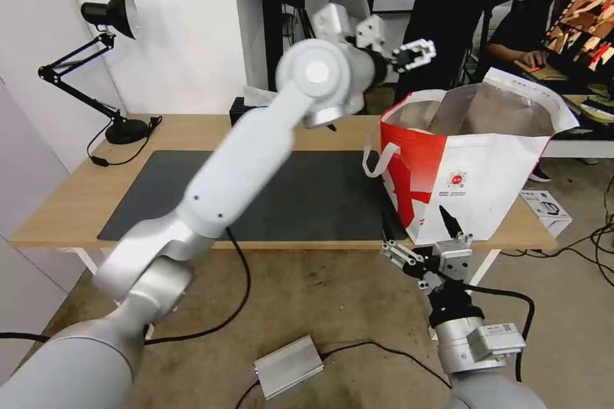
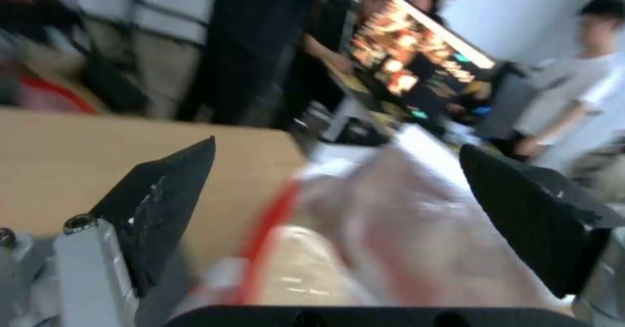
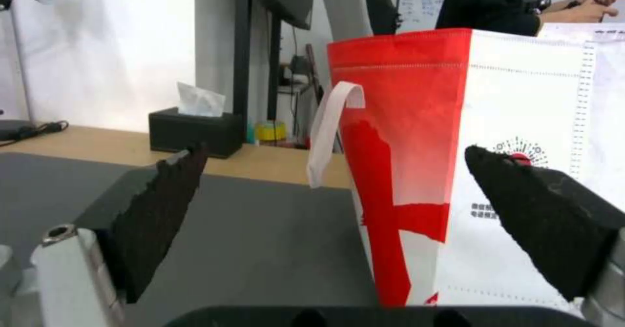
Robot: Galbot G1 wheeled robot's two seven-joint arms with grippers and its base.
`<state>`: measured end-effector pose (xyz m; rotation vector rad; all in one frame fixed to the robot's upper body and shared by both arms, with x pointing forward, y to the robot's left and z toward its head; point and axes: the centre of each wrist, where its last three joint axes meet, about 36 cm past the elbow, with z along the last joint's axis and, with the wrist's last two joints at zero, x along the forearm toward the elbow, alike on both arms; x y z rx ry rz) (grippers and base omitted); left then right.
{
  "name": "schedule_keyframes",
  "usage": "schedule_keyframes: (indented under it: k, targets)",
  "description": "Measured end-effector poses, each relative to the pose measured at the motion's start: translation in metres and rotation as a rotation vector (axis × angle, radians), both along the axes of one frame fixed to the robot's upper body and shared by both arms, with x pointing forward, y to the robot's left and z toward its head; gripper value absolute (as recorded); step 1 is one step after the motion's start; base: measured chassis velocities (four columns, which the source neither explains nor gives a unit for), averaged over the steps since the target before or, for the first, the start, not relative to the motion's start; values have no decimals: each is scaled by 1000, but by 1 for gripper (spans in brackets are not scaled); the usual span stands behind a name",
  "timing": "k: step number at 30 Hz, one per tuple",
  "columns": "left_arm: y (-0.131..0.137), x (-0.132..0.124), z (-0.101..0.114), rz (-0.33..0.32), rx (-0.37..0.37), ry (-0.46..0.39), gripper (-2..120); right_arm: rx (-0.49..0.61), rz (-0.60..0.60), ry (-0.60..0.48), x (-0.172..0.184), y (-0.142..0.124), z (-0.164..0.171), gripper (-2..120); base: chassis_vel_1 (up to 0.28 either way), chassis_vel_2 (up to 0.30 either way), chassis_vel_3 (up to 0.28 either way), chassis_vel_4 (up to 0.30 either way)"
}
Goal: Pick up the trash from the table and place it into the takeout bag.
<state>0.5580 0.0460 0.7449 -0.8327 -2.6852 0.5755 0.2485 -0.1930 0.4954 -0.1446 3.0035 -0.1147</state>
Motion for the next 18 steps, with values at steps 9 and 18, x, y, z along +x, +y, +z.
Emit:
schedule_keyframes:
  k: [9, 18]
  targets:
    - [64, -48, -50, 119, 115, -184, 100, -9, 0, 14, 1, -1, -4, 100, 0, 0, 0, 0]
    - [170, -90, -91, 260, 230, -275, 100, -7, -2, 27, -2, -1, -5, 100, 0, 0, 0, 0]
